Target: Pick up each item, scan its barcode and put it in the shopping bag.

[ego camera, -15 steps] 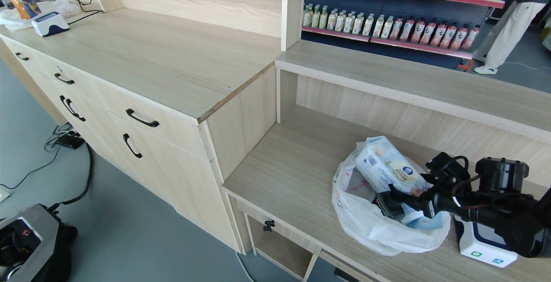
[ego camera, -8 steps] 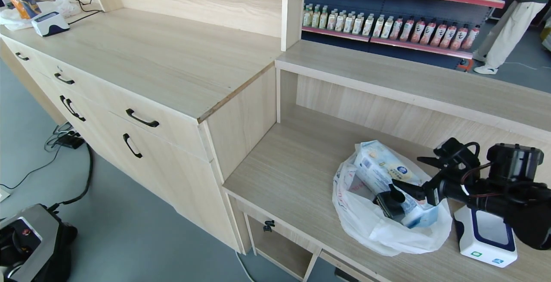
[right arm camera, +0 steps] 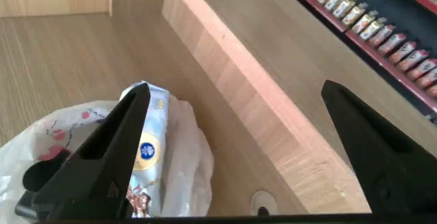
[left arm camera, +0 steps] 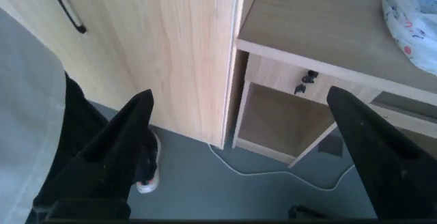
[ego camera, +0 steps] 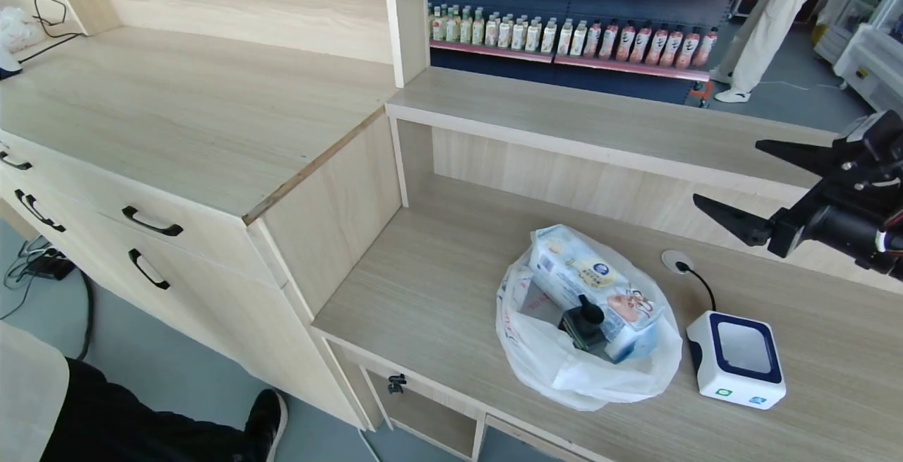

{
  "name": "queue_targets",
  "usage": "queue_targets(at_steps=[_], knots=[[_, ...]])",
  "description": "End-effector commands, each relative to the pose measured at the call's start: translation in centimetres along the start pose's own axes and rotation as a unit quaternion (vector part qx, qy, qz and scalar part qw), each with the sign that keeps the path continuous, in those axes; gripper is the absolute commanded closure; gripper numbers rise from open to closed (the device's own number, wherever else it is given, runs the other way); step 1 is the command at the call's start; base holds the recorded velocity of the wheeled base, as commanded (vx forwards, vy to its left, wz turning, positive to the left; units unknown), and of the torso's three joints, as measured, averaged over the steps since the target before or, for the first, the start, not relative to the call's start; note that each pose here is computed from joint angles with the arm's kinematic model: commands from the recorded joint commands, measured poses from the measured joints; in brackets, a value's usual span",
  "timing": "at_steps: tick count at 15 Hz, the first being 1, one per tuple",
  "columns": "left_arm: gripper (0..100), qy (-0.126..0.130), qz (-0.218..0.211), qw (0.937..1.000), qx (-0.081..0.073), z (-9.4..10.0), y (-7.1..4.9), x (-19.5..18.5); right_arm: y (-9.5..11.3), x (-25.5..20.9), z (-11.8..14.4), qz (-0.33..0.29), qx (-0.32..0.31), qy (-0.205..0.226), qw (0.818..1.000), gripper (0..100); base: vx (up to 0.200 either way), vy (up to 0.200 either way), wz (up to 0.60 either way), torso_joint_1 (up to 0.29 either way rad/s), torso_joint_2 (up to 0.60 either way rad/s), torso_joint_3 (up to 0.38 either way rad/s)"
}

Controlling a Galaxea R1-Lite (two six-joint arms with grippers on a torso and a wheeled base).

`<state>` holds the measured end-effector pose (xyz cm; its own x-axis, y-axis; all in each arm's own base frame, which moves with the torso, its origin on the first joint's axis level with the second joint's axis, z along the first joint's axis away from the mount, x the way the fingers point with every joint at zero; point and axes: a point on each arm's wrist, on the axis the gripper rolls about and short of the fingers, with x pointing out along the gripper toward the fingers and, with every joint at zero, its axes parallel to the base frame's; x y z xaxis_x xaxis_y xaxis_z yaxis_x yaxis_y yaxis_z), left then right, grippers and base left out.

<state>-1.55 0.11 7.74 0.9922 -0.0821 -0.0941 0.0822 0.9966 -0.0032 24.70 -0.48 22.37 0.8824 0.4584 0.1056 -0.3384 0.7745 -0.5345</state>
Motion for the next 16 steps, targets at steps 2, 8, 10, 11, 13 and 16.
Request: queue_targets(at_steps=[2,8,10,11,13,16], knots=[[0,0.000,0.000,1.0000,0.000,0.0,0.0,0.0,-1.0,-1.7,6.3,-0.045,-0.031,-0.063,0.997,0,0.000,0.000,-0.60,0.000,0.00,0.002],[0,0.000,0.000,1.0000,0.000,0.0,0.0,0.0,1.2,-8.4,5.8,-0.272,0.157,0.122,0.942,0,0.000,0.000,-0.40,0.003,0.00,0.000],[0,0.000,0.000,1.0000,0.000,0.0,0.0,0.0,4.5,-13.2,2.3,-0.311,0.163,0.176,0.920,0,0.000,0.000,0.00,0.000,0.00,0.000],[0,0.000,0.000,1.0000,0.000,0.0,0.0,0.0,6.2,-14.5,1.2,-0.309,0.169,0.186,0.917,0,0.000,0.000,0.00,0.000,0.00,0.000],[0,0.000,0.000,1.0000,0.000,0.0,0.0,0.0,11.9,-19.2,-1.6,-0.280,0.199,0.192,0.919,0,0.000,0.000,0.00,0.000,0.00,0.000],[0,0.000,0.000,1.0000,0.000,0.0,0.0,0.0,16.1,-23.3,-3.0,-0.285,0.266,0.206,0.898,0,0.000,0.000,0.00,0.000,0.00,0.000]])
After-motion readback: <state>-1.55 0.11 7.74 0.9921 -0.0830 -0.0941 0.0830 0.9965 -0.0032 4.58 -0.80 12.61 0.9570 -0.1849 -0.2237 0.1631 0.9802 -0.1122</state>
